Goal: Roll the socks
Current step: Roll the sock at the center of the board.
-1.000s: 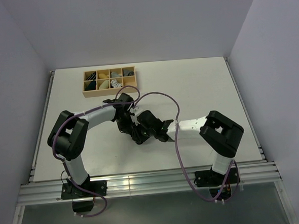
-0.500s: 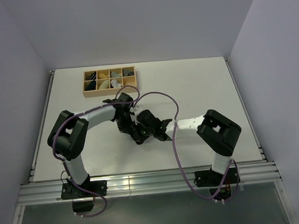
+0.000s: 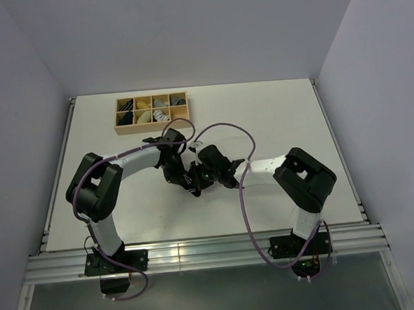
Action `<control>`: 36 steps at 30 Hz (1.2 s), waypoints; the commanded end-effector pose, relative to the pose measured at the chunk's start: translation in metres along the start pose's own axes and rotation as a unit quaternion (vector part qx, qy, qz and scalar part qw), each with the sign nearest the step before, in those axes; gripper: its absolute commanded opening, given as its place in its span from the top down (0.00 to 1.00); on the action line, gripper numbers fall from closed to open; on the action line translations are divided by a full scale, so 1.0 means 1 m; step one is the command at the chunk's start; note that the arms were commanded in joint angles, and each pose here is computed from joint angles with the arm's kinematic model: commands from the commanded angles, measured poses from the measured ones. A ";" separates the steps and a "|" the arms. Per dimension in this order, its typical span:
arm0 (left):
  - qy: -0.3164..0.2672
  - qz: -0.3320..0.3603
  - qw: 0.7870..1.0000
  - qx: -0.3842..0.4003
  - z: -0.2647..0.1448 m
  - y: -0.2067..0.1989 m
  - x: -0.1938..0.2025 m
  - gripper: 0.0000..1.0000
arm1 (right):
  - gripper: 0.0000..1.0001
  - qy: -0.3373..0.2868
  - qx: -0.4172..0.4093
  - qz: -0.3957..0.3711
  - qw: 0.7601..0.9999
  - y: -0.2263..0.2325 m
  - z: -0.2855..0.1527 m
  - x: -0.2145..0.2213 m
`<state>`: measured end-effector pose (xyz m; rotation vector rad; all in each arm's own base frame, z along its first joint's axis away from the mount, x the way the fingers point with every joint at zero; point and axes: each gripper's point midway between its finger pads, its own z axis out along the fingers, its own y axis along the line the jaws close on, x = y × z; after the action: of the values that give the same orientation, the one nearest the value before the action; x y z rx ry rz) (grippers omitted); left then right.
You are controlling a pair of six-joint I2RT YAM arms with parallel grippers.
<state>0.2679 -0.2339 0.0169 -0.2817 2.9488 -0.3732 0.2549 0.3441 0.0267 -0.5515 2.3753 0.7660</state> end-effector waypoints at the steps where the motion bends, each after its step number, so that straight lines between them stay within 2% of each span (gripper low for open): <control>1: 0.005 0.015 1.000 -0.003 0.004 0.005 0.005 0.99 | 1.00 0.016 0.017 0.009 1.000 -0.016 0.007 0.012; 3: -0.002 0.008 1.000 0.002 0.000 0.003 0.004 0.94 | 1.00 0.026 0.019 0.012 0.999 -0.019 0.010 0.019; 4: -0.008 0.005 1.000 0.006 -0.001 0.001 0.002 0.88 | 1.00 0.034 0.023 0.015 0.999 -0.023 0.012 0.025; 6: -0.019 -0.003 1.000 0.011 -0.007 0.000 0.001 0.80 | 1.00 0.040 0.021 0.023 0.999 -0.024 0.013 0.031; 7: -0.026 -0.005 1.000 0.012 -0.009 0.000 -0.001 0.69 | 1.00 0.048 0.024 0.028 0.998 -0.028 0.014 0.038; 9: -0.036 -0.015 0.999 0.016 -0.015 0.000 -0.002 0.58 | 1.00 0.056 0.019 0.046 0.997 -0.031 0.014 0.043; 12: -0.048 -0.026 0.998 0.033 -0.021 -0.002 -0.002 0.50 | 1.00 0.068 0.015 0.072 0.995 -0.036 0.017 0.050; 20: -0.048 -0.036 0.996 0.067 -0.018 -0.006 0.005 0.52 | 1.00 0.090 0.004 0.119 0.989 -0.042 0.021 0.063; 23: -0.065 -0.044 0.994 0.081 -0.021 -0.008 0.003 0.52 | 1.00 0.099 0.006 0.126 0.987 -0.045 0.023 0.067; 27: -0.137 -0.062 0.983 0.109 -0.048 -0.007 -0.017 0.50 | 1.00 0.101 0.005 0.128 0.987 -0.044 0.023 0.068; 32: -0.180 -0.069 0.971 0.143 -0.065 -0.001 -0.028 0.48 | 1.00 0.101 0.000 0.127 0.987 -0.042 0.022 0.066; 36: -0.161 -0.049 0.975 0.143 -0.056 0.002 -0.023 0.57 | 1.00 0.100 -0.001 0.128 0.987 -0.041 0.022 0.065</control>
<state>0.2760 -0.2102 0.0754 -0.4622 2.5456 -0.6561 0.2618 0.3546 0.0151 -0.3667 2.4370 1.0770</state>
